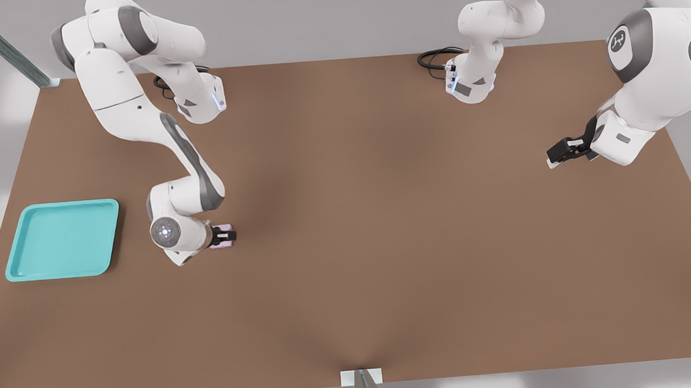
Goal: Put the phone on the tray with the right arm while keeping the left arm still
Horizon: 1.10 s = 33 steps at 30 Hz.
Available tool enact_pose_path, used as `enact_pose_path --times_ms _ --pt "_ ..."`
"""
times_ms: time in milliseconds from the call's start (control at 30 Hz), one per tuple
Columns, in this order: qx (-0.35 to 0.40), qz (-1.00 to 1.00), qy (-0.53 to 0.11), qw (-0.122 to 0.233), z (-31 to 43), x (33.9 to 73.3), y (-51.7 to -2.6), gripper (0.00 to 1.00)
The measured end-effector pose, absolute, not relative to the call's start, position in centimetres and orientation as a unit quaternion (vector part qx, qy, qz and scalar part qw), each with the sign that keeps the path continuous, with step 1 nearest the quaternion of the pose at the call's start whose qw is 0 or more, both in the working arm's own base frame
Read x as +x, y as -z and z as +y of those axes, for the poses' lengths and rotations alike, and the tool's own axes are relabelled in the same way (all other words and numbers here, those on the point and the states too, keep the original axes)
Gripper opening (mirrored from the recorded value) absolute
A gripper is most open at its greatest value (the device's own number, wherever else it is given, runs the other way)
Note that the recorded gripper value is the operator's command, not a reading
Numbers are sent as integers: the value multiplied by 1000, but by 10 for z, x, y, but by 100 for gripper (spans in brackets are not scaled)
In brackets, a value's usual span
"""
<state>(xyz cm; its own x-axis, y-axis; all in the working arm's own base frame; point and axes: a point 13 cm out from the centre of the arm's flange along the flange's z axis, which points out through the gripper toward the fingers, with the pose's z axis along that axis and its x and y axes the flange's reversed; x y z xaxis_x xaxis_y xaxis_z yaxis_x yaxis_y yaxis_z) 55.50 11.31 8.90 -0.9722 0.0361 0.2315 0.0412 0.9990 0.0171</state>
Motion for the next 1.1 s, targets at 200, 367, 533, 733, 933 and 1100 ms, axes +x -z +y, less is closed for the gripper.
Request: enact_pose_path --times_ms 200,367,533,733,933,1100 --pt "-8 -992 13 124 114 548 -71 100" --pt "-2 -991 17 134 116 541 -49 100" --pt "4 -991 18 132 116 541 -41 100" --pt "9 -991 21 129 116 542 -36 100" --pt "6 -993 22 119 108 549 -43 100" --pt "7 -992 23 123 107 547 -38 100"
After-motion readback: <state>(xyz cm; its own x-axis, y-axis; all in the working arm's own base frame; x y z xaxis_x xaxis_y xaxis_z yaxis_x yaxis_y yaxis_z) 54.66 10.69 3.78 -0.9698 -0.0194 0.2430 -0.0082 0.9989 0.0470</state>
